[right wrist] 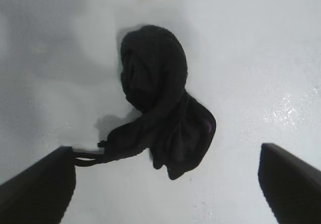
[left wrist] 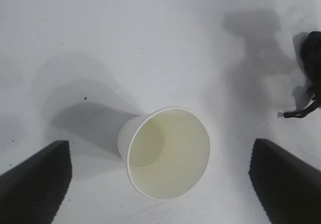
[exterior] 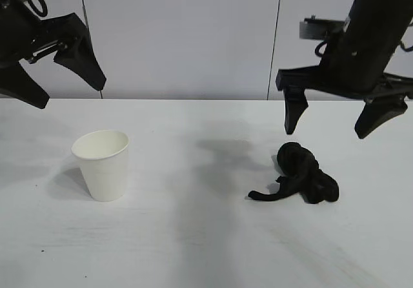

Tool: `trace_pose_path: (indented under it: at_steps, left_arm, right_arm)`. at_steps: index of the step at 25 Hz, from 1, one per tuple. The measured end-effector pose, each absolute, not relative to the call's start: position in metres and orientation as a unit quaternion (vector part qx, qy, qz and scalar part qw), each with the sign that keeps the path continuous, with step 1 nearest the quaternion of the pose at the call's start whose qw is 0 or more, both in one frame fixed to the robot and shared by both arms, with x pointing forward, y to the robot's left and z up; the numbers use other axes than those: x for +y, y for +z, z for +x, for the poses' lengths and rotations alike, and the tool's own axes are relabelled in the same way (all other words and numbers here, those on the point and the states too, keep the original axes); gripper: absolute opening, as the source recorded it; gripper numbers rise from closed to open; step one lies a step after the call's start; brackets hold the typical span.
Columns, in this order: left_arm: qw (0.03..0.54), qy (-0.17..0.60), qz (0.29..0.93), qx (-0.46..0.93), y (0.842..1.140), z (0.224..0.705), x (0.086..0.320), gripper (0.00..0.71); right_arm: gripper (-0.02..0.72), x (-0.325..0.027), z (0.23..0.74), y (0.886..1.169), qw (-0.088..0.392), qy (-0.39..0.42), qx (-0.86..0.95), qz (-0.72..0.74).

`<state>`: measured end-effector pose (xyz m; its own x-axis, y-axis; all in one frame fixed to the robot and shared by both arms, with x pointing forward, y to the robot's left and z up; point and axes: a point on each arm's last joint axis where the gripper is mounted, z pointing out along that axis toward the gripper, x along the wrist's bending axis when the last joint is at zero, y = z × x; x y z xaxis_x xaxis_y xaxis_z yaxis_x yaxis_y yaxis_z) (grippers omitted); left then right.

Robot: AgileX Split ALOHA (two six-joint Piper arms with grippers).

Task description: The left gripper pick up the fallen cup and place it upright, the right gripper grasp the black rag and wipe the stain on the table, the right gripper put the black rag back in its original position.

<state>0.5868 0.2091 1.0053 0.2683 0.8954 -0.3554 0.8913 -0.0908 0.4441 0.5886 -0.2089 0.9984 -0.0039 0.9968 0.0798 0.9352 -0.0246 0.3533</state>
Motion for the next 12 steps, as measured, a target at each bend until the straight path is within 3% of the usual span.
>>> trace_pose_path:
  at_steps: [7,12]
  left_arm:
    - [0.297,0.003,0.739,0.605,1.005,0.587,0.209,0.694]
    - [0.297,0.003,0.739,0.605,1.005,0.587,0.209,0.694]
  right_arm:
    - [0.694,-0.231,0.589,1.009,0.057,0.195,0.667,0.717]
    - [0.694,-0.231,0.589,1.009,0.053,0.198,0.671,0.713]
